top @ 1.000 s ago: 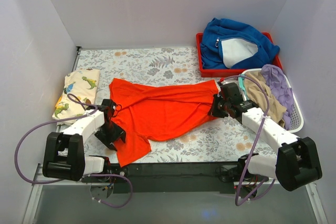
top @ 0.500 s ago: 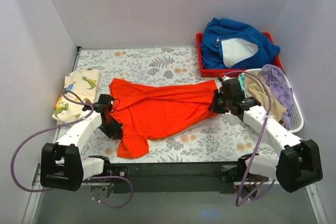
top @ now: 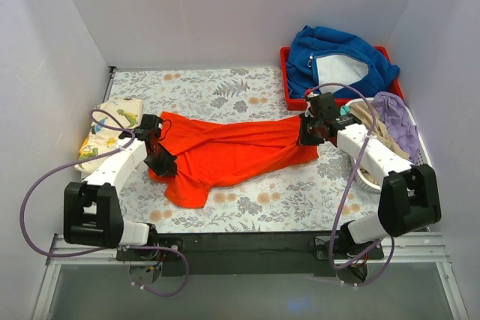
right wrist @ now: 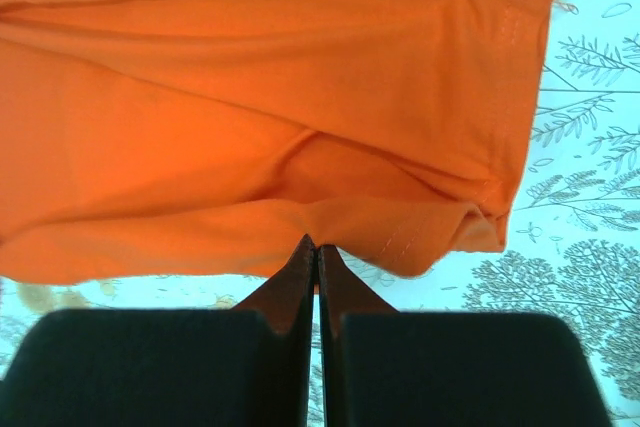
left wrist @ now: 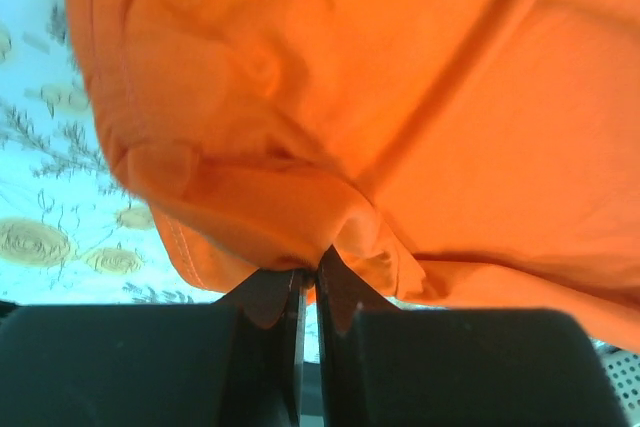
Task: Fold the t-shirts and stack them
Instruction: Fold the tshirt
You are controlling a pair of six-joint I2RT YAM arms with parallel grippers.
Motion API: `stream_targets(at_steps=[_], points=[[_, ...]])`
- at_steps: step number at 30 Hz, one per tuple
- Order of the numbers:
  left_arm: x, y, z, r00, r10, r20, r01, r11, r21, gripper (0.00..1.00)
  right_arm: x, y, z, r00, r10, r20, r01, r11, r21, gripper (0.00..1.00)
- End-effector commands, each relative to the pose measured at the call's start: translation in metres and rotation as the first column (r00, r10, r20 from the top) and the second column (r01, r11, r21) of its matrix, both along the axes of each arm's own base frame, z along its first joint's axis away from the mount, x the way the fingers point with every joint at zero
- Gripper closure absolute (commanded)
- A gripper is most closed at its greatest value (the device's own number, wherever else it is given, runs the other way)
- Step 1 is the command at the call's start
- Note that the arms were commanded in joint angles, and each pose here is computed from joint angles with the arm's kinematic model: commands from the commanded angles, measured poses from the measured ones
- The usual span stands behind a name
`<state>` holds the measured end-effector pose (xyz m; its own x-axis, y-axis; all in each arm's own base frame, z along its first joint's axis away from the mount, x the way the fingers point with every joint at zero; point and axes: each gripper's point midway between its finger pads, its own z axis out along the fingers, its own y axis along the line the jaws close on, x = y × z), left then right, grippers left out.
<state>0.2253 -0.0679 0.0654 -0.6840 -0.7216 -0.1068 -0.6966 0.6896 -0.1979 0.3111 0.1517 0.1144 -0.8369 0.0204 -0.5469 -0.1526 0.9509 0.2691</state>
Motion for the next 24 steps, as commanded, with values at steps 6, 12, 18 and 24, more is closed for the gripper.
stream_targets(at_steps=[6, 12, 18, 24], points=[[0.061, 0.033, 0.016, 0.995, 0.011, 0.099, -0.014, 0.999, 0.033, 1.0, -0.027, -0.018, -0.027, 0.984, 0.061, -0.17, -0.077, 0.993, -0.093, 0.99], [0.044, 0.018, 0.029, 0.994, -0.013, 0.11, 0.018, 0.999, -0.049, 1.0, -0.088, -0.012, -0.038, 0.962, 0.098, -0.256, -0.093, 0.995, 0.034, 0.99], [-0.028, -0.012, 0.011, 0.998, -0.046, -0.032, 0.038, 0.978, -0.207, 1.0, -0.132, -0.018, -0.036, 0.951, 0.05, -0.306, -0.026, 0.996, 0.082, 0.99], [-0.068, -0.024, 0.0, 0.993, -0.068, -0.096, 0.043, 0.969, -0.241, 1.0, -0.156, -0.025, -0.032, 0.951, 0.001, -0.309, 0.03, 0.995, 0.095, 0.99]])
